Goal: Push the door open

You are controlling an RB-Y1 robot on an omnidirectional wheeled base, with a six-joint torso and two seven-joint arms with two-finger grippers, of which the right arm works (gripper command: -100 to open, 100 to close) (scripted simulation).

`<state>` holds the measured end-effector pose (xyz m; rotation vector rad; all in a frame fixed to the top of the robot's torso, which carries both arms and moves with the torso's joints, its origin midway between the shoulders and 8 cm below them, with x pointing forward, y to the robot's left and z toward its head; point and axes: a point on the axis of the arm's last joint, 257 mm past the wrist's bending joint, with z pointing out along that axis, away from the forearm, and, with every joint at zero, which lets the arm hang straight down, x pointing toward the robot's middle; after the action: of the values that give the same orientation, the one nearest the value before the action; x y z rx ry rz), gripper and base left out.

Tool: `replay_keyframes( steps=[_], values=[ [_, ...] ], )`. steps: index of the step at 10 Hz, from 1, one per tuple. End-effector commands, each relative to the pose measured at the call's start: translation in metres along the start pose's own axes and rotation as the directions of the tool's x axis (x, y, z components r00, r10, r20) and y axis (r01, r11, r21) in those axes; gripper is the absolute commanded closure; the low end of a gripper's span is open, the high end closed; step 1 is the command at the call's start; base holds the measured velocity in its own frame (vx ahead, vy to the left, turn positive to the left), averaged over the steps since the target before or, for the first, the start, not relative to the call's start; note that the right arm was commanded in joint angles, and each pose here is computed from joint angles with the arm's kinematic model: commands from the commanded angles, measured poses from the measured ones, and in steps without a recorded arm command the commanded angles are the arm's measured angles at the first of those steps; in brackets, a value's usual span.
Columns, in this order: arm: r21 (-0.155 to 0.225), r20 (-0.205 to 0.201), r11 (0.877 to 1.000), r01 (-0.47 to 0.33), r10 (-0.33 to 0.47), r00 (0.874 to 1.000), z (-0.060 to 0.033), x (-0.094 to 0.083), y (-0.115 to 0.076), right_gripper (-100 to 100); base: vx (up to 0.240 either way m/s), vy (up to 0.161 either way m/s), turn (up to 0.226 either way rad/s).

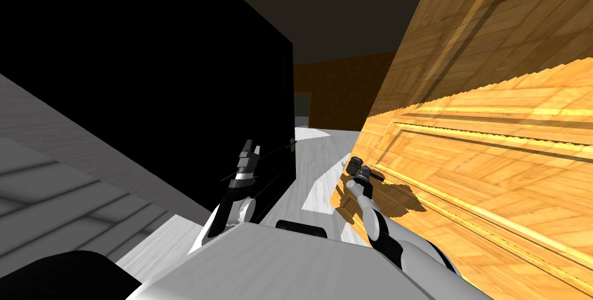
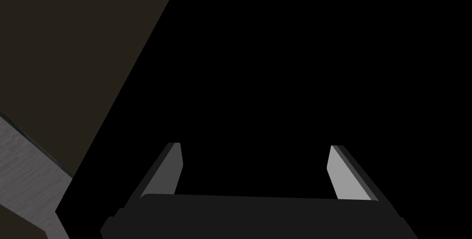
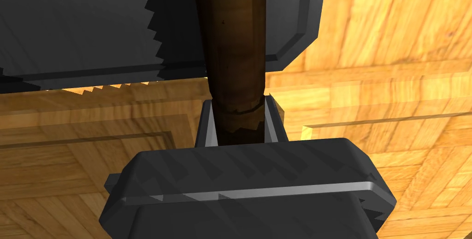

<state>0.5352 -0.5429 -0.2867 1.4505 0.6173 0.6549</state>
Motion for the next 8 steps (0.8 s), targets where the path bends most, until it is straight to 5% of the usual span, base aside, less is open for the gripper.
replay_keyframes(
  steps=[1,5,8],
  values=[
    [-0.010,0.009,1.000,0.000,0.000,1.000,0.0016,-0.005,0.005,100,0.037,-0.023,0.003],
    [-0.018,0.088,1.000,-0.001,0.003,0.996,-0.0025,-0.015,0.007,100,0.118,-0.076,-0.014],
    [-0.018,0.088,1.000,-0.001,0.003,0.996,-0.0025,-0.015,0.007,100,0.037,-0.034,-0.001]
  ],
)
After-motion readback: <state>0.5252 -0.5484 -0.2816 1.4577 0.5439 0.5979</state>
